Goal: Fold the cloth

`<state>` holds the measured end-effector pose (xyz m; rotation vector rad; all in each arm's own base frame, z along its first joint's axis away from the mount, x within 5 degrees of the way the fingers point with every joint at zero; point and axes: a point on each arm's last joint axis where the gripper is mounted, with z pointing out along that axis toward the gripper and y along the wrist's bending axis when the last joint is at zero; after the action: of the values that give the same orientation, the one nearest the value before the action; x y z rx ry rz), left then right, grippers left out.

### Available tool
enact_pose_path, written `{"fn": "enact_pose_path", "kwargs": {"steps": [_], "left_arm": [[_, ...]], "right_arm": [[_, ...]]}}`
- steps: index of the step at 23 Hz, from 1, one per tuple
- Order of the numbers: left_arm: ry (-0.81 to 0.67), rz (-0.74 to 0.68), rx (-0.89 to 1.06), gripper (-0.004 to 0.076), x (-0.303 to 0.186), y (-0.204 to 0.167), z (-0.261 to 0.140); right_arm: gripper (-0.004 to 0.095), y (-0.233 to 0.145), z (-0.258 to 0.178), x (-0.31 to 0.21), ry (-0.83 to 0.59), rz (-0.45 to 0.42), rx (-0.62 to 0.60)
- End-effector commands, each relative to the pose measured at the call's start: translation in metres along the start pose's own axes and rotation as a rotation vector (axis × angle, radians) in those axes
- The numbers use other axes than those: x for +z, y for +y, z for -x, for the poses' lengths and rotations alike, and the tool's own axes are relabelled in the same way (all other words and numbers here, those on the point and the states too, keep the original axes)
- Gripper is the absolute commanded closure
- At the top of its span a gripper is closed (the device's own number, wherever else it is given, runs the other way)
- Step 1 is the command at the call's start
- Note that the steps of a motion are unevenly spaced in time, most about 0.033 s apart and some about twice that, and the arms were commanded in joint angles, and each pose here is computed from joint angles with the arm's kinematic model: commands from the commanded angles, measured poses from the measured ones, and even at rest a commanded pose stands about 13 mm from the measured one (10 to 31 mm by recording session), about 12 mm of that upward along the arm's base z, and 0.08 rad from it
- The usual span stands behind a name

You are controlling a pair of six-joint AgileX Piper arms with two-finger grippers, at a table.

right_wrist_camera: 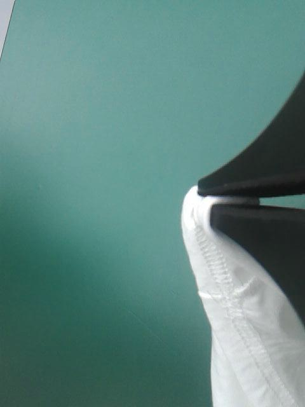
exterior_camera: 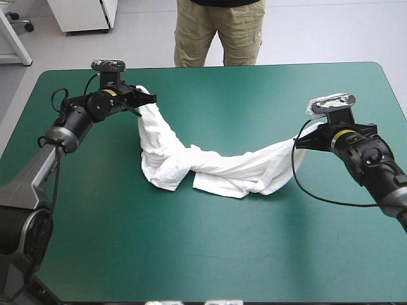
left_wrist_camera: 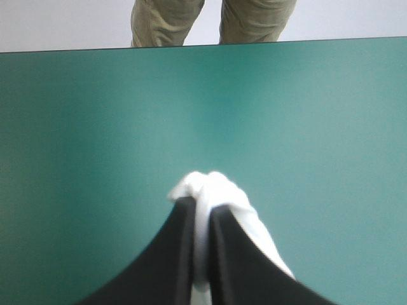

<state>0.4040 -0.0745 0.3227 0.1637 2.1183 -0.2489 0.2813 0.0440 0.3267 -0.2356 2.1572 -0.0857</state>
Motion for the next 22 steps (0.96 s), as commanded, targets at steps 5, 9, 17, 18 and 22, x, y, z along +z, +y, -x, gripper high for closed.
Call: {"fn": "enact_pose_path", "kwargs": {"steps": [5, 9, 17, 18, 22], "left_arm": [[-0.024, -0.050, -0.081, 0.0260, 0.040, -0.002, 0.013], [0.146, -0.102, -0.083, 0.0241, 0.051, -0.006, -0.009], [0.212, -0.166, -0.006, 0.0241, 0.008, -0.017, 0.004], [0.211, -0.170, -0.003, 0.0241, 0.002, -0.018, 0.007], [0.232, -0.188, 0.043, 0.0241, -0.019, -0.022, 0.012]], "right_arm": [[0.0669, -0.041, 0.002, 0.030, -0.047, -0.076, 0.097], [0.0378, -0.046, 0.001, 0.035, -0.039, -0.086, 0.108], [0.0378, -0.090, 0.031, -0.017, -0.136, -0.228, 0.194], [0.0378, -0.094, 0.033, -0.024, -0.144, -0.245, 0.199], [0.0386, -0.096, 0.034, -0.042, -0.148, -0.263, 0.199]]}}
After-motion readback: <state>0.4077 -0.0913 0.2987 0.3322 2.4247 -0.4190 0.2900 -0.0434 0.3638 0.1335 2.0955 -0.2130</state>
